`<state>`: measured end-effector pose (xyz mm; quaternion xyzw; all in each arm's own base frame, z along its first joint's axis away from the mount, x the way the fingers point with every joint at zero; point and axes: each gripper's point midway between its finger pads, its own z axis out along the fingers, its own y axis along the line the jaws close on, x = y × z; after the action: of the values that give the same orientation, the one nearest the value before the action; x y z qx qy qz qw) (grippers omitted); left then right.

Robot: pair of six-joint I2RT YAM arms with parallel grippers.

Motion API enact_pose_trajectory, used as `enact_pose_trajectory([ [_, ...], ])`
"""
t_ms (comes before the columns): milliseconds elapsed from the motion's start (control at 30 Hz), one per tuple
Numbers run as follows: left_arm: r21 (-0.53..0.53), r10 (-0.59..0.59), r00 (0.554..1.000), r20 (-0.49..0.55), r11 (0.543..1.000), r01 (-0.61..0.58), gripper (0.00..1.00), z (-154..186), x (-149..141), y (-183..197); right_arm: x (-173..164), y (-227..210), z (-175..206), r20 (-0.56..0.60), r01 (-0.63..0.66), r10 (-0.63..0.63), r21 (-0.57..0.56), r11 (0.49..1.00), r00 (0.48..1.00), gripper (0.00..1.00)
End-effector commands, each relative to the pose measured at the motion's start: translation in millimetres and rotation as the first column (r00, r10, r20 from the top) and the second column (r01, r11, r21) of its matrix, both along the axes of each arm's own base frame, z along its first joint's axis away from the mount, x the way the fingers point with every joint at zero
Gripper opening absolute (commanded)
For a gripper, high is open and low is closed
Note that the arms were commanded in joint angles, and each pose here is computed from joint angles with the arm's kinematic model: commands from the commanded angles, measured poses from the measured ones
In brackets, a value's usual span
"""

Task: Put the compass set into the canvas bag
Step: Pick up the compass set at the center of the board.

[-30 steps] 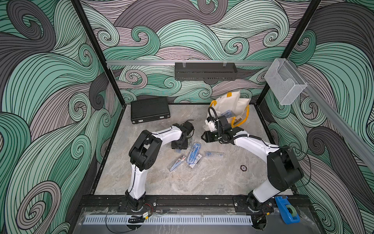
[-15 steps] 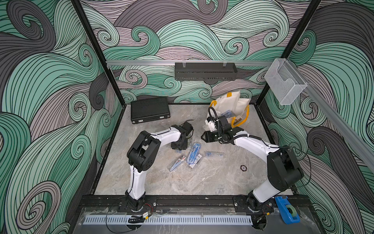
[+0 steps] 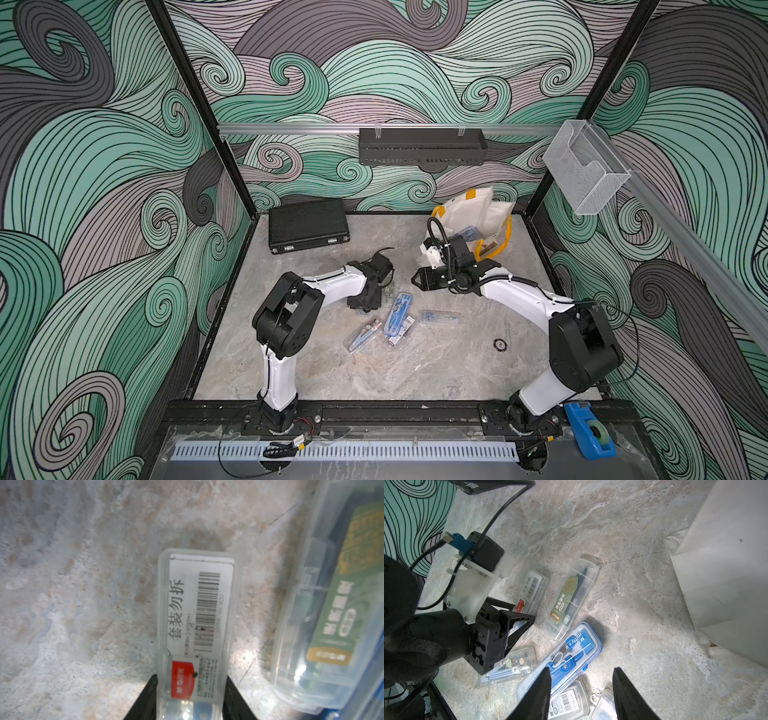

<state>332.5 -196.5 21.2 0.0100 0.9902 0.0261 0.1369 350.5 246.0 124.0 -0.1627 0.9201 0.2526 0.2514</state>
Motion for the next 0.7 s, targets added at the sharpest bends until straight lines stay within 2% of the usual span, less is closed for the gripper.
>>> enact_pose_trajectory([
  [0,-0.040,-0.015,0.994,0.104,0.999,0.019,0.33,28,15,-3,3,10,8,-0.005,-0.011,0.011,0.029,1.000,1.000,0.49],
  [300,-0.224,-0.065,0.955,0.290,0.965,0.134,0.33,66,21,-27,7,23,30,0.026,-0.031,0.029,0.074,0.997,0.999,0.50],
  [467,-0.347,-0.115,0.921,0.371,0.903,0.253,0.33,84,19,-53,9,38,47,0.050,-0.058,0.052,0.118,0.991,0.997,0.51],
  [667,-0.434,-0.135,0.882,0.452,0.830,0.350,0.33,107,19,-76,18,50,56,0.059,-0.052,0.043,0.153,0.987,0.997,0.53],
])
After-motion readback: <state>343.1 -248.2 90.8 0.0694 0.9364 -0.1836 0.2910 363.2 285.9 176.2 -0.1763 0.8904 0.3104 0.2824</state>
